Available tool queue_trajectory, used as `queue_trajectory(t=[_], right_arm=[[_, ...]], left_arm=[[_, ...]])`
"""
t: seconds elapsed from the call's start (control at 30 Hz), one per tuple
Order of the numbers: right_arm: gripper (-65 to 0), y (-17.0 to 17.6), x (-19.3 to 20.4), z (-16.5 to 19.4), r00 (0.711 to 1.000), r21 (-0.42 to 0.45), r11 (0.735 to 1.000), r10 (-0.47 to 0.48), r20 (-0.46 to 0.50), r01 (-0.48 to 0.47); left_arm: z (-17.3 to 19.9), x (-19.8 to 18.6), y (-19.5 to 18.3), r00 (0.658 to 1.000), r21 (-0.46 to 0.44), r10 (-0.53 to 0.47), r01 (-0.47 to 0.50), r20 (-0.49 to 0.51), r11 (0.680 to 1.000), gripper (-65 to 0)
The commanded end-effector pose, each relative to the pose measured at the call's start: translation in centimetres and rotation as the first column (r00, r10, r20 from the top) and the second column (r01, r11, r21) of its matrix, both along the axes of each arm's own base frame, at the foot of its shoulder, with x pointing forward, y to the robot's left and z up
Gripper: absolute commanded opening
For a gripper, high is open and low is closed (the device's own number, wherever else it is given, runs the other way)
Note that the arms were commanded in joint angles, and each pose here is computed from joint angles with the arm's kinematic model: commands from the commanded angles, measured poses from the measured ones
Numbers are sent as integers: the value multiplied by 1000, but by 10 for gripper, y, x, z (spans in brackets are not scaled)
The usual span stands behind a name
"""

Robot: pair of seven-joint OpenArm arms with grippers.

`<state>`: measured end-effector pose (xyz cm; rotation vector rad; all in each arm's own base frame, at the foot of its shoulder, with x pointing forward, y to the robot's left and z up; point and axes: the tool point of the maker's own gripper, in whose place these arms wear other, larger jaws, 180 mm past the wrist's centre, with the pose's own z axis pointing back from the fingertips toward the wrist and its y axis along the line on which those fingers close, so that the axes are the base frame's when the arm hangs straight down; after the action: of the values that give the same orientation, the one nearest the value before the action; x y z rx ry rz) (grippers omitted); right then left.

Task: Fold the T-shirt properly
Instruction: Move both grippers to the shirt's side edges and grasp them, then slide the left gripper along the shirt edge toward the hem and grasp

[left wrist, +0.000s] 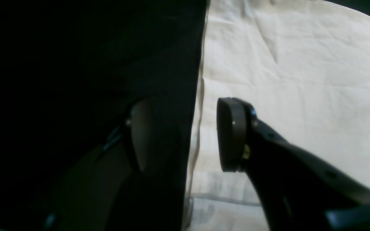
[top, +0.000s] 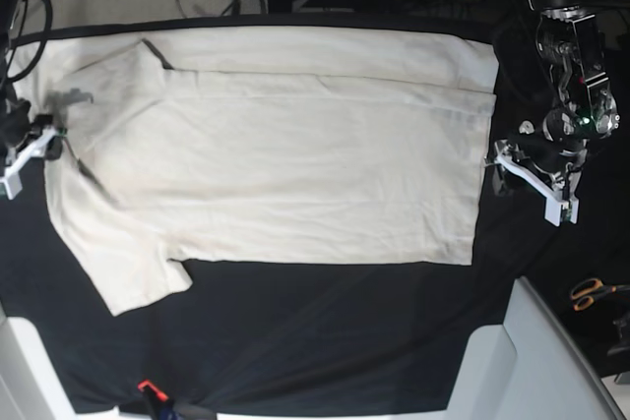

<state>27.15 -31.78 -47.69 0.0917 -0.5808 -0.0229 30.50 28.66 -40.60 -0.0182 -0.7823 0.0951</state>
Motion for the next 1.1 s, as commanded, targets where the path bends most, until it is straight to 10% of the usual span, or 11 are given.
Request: queue_trajectory(t=[0.0, 0.13, 1.07], right_arm=[[-389, -10, 25, 30, 994, -29, 1000, 12, 107, -9], [-288, -10, 53, 58, 982, -60, 998, 42, 184, -32], [-285, -16, 104, 0, 995, -16, 999, -32, 94, 33]], left_arm=[[14, 9, 5, 999, 14, -2, 1, 47, 1000, -334], [14, 9, 5, 999, 14, -2, 1, 47, 1000, -334], [10, 1, 12, 1000, 23, 7, -8, 30, 1000, -334]])
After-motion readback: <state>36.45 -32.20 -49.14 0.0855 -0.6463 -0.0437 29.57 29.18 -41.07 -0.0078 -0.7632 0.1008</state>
